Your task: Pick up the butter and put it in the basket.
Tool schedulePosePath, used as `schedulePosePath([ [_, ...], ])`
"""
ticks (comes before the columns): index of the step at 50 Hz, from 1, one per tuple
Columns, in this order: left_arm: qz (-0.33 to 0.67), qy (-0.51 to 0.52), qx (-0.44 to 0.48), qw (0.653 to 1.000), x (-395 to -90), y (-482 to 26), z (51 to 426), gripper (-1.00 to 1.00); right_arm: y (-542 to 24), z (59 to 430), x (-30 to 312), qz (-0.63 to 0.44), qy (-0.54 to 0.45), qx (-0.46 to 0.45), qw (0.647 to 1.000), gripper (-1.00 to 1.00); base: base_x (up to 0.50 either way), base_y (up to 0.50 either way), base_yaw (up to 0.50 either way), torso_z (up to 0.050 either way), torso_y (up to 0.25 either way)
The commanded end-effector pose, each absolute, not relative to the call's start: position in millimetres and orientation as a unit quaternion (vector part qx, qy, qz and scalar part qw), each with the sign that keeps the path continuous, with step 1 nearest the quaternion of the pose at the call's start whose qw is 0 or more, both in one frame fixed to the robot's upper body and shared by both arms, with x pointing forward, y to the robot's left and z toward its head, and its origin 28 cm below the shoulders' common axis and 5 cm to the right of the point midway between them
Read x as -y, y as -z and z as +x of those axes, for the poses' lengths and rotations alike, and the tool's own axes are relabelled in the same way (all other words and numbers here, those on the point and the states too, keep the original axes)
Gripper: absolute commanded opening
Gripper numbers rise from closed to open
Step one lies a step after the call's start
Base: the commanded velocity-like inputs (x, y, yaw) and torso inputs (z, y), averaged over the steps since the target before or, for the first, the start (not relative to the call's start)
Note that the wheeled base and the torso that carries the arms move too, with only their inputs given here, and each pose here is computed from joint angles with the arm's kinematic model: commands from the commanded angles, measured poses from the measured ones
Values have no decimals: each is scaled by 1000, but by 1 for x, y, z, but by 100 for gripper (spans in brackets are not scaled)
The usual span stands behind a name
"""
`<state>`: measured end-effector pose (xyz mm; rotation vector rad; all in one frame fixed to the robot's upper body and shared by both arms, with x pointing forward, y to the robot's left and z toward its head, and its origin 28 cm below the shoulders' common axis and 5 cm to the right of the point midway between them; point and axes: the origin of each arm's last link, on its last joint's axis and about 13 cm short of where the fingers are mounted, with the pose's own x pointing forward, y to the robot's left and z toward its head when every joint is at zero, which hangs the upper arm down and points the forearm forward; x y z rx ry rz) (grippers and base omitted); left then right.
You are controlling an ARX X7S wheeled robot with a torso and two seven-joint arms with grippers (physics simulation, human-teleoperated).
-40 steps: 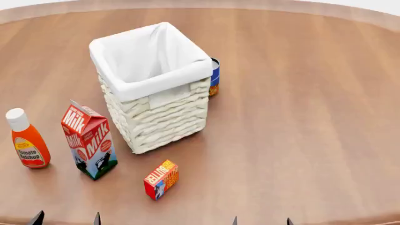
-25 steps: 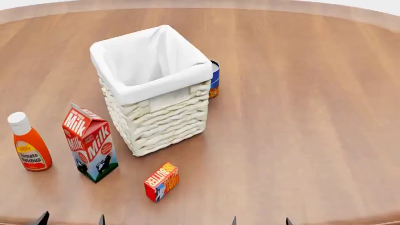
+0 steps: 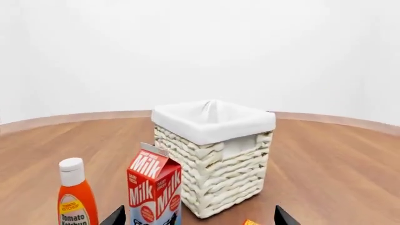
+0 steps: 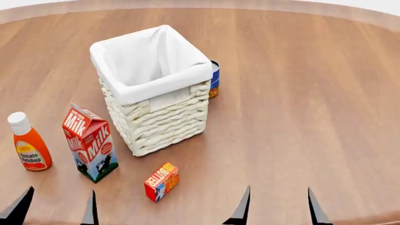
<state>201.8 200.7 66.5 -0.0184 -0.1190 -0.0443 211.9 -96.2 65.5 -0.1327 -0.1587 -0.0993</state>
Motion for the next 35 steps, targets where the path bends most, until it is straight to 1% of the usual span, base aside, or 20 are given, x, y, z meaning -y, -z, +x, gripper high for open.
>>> schedulePosePath([
  [1,-17,33,135,990,-200,-115,181,100,-123,196,93,-87,59,158,982,100,0,0,0,0,0],
  [3,-23,36,140,989,-199,-123,178,100,-130,193,92,-85,58,168,980,100,0,0,0,0,0],
  [5,-25,41,166,985,-198,-139,170,100,-139,190,91,-80,54,178,979,100,0,0,0,0,0],
  [9,-24,45,178,983,-197,-149,165,100,-146,187,90,-84,54,188,977,100,0,0,0,0,0],
  [23,-23,56,188,980,-194,-156,161,100,-152,185,90,-98,53,198,974,100,13,0,0,0,0],
  [35,-24,59,188,980,-194,-157,160,100,-153,184,90,-97,52,199,974,100,465,0,0,0,0],
])
